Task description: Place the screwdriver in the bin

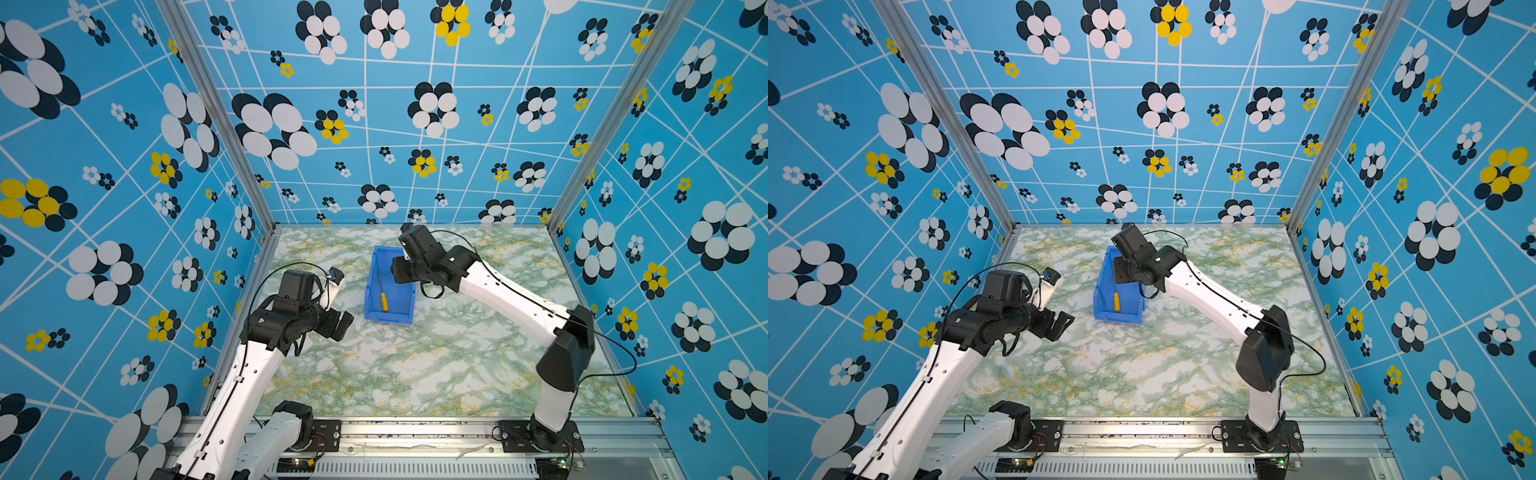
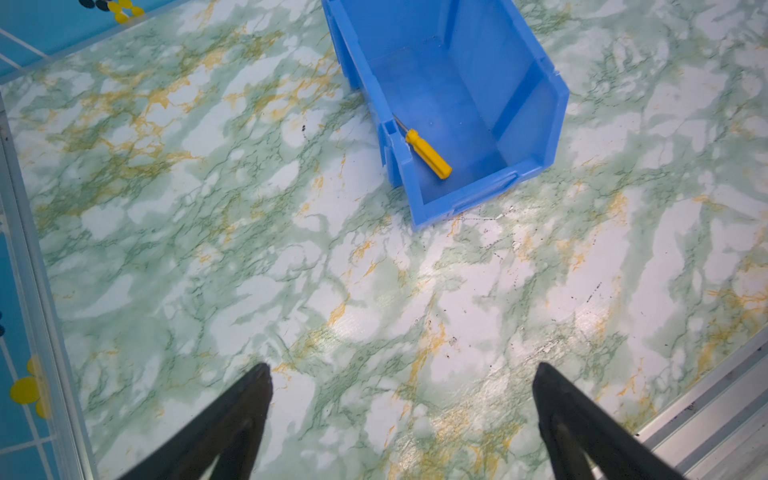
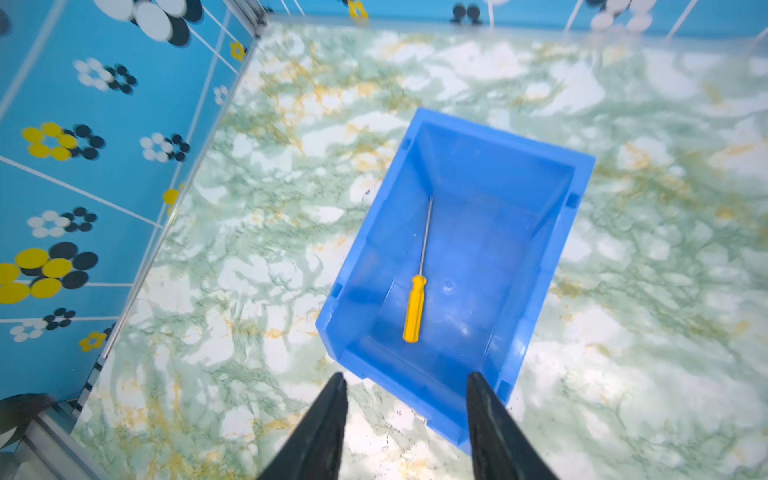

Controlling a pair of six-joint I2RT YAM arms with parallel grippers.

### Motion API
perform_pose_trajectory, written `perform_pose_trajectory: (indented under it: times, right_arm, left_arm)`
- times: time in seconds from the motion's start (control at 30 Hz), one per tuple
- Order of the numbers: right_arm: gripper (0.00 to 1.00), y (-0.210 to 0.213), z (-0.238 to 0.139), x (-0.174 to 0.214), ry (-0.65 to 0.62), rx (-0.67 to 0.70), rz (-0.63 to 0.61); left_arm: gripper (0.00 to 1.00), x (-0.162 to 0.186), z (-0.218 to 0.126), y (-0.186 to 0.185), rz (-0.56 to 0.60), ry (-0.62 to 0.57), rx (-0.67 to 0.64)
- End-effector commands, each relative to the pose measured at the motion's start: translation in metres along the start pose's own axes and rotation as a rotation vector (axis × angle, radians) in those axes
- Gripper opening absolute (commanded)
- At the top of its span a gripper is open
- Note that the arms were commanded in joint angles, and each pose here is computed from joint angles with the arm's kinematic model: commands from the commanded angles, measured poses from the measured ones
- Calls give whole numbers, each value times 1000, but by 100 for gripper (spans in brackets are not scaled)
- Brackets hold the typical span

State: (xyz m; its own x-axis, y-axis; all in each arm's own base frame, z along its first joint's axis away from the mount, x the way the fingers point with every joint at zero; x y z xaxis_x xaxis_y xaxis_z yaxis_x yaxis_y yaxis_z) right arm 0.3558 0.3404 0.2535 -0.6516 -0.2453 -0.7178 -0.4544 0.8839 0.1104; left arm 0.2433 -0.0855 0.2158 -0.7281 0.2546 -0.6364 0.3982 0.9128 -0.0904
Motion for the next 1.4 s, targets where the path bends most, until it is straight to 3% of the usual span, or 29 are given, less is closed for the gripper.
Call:
perform_pose_trajectory:
  times: [0.0, 0.3, 0.6, 0.93, 1.1, 1.37]
  right_arm:
    - [53, -27, -15, 2, -89, 91, -41]
    - [65, -82, -60, 34, -222, 251, -69]
    - [71, -138, -77, 75, -252, 370, 2]
    - [81, -208, -89, 109, -369, 576, 14]
    - [82, -240, -92, 125, -350, 666, 44]
    - [83, -272, -100, 138, -460, 726, 108]
  left_arm:
    - [99, 3, 12, 11, -27, 9, -55]
    - [99, -2, 31, 25, -122, 44, -83]
    - [99, -11, 34, 67, -365, -2, -126]
    - [99, -11, 59, 116, -568, -141, -242]
    - [99, -6, 78, 136, -586, -225, -267]
    - [99, 7, 91, 168, -632, -319, -364]
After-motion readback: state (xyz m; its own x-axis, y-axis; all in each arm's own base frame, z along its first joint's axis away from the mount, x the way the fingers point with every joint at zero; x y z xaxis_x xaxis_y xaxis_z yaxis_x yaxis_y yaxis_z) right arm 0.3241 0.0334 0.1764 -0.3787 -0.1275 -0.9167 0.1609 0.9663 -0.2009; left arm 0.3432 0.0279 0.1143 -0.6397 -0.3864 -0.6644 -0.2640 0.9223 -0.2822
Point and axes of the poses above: each gripper's point midway between its finger pads, its own z axis out along the fingers, its own y axis along the line the jaws close on, x = y × z, the point moved 1 cm from there along -z, back along the fingers, and after that the axes turned 8 degrees about -z, right-handed, at the moved point
